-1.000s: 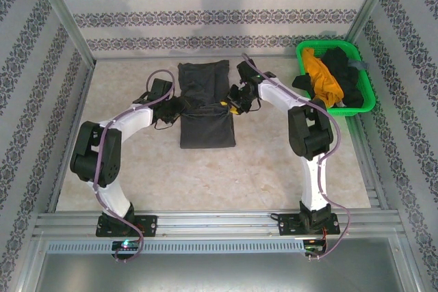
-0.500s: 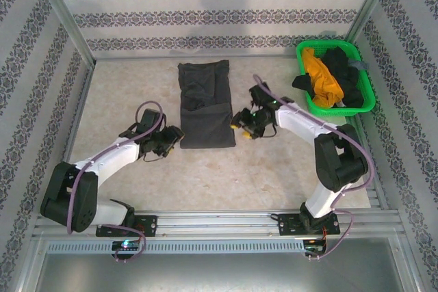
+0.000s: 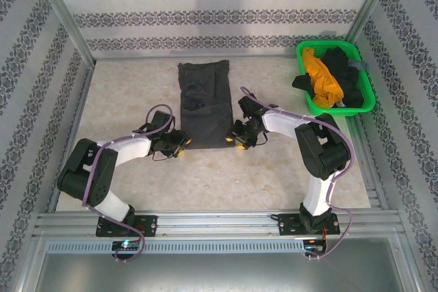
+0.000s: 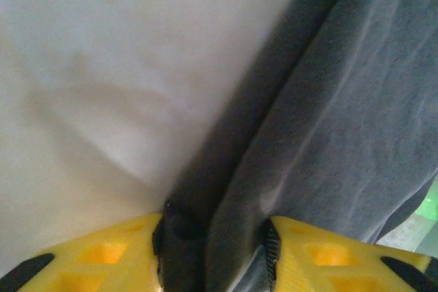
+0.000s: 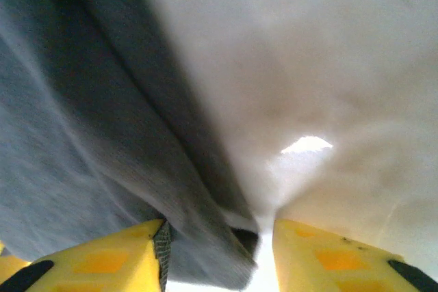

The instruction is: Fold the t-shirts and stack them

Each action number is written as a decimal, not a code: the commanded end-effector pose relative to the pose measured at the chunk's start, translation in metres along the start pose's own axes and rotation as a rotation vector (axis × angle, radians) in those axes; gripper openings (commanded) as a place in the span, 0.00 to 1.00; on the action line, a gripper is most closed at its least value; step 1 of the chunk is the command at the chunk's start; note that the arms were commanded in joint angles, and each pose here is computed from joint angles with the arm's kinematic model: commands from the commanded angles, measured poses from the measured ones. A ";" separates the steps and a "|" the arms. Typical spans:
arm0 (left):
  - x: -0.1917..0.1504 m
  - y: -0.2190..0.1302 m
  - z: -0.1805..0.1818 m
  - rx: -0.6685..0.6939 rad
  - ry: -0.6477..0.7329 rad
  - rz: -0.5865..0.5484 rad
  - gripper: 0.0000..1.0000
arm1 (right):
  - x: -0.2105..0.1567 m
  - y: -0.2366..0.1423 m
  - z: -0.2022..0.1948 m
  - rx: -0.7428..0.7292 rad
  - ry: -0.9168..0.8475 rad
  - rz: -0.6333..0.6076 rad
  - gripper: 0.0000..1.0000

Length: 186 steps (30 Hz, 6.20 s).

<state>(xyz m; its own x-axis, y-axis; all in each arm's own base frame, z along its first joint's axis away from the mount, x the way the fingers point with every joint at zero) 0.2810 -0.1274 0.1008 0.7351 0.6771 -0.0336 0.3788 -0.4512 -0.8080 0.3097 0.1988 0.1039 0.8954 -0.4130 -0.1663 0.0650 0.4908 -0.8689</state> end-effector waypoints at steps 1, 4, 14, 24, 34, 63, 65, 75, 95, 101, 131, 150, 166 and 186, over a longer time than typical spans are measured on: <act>0.007 0.004 -0.021 -0.071 0.033 -0.031 0.30 | 0.007 0.007 0.014 0.026 -0.027 -0.006 0.37; 0.013 0.004 -0.030 -0.087 0.047 -0.054 0.09 | 0.009 0.008 0.020 0.044 -0.025 -0.008 0.20; -0.003 -0.055 -0.031 -0.094 0.153 -0.133 0.00 | -0.015 -0.051 0.030 0.100 -0.070 -0.153 0.00; -0.079 -0.081 0.033 -0.029 0.217 0.043 0.00 | -0.099 -0.041 -0.029 0.027 -0.085 -0.061 0.00; -0.144 -0.109 0.073 0.035 0.372 0.084 0.00 | -0.181 -0.049 -0.085 -0.020 -0.103 0.013 0.00; -0.028 -0.141 -0.087 -0.248 0.324 -0.245 0.00 | -0.050 -0.145 0.057 0.204 -0.059 -0.183 0.00; -0.006 -0.126 -0.095 -0.236 0.301 -0.253 0.00 | -0.029 -0.136 0.064 0.206 -0.032 -0.186 0.00; 0.091 -0.037 -0.121 -0.246 0.247 -0.212 0.30 | 0.087 -0.081 0.097 0.238 -0.036 -0.182 0.18; -0.082 -0.071 -0.041 -0.175 0.044 -0.316 0.64 | -0.023 -0.128 0.017 0.435 -0.102 -0.272 0.52; -0.100 -0.029 -0.061 -0.259 -0.082 -0.343 0.73 | -0.057 -0.135 -0.008 0.459 -0.090 -0.254 0.55; 0.090 0.025 -0.041 -0.275 -0.255 -0.549 0.00 | -0.082 -0.176 -0.028 0.461 -0.115 -0.304 0.52; 0.317 -0.032 0.032 -0.190 -0.154 -0.567 0.00 | -0.078 -0.172 -0.006 0.553 -0.218 -0.329 0.52; 0.217 -0.155 -0.005 -0.025 0.028 -0.735 1.00 | -0.066 -0.195 0.027 0.767 -0.294 -0.471 0.98; 0.075 -0.108 0.007 0.556 0.944 -0.695 1.00 | 0.020 -0.177 -0.119 -0.291 -0.452 -1.148 0.98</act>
<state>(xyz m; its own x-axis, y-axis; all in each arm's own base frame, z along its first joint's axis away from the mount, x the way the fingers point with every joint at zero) 0.2743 -0.0361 0.1835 0.6935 0.0058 0.7204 0.6915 0.2750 -0.6679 0.2542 0.0243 0.2069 0.5257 -0.3425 0.7787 0.8133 -0.0661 -0.5781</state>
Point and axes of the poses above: each hand's point on the last joint's axis, 136 mm out from that joint toward the fingers, its own y axis out along the fingers, its own z axis along the line the jaws close on, x = y × z, the point moved 9 cm from there along -y, back along the fingers, and after that the axes turned 3 degrees about y, right-handed, at the moved point
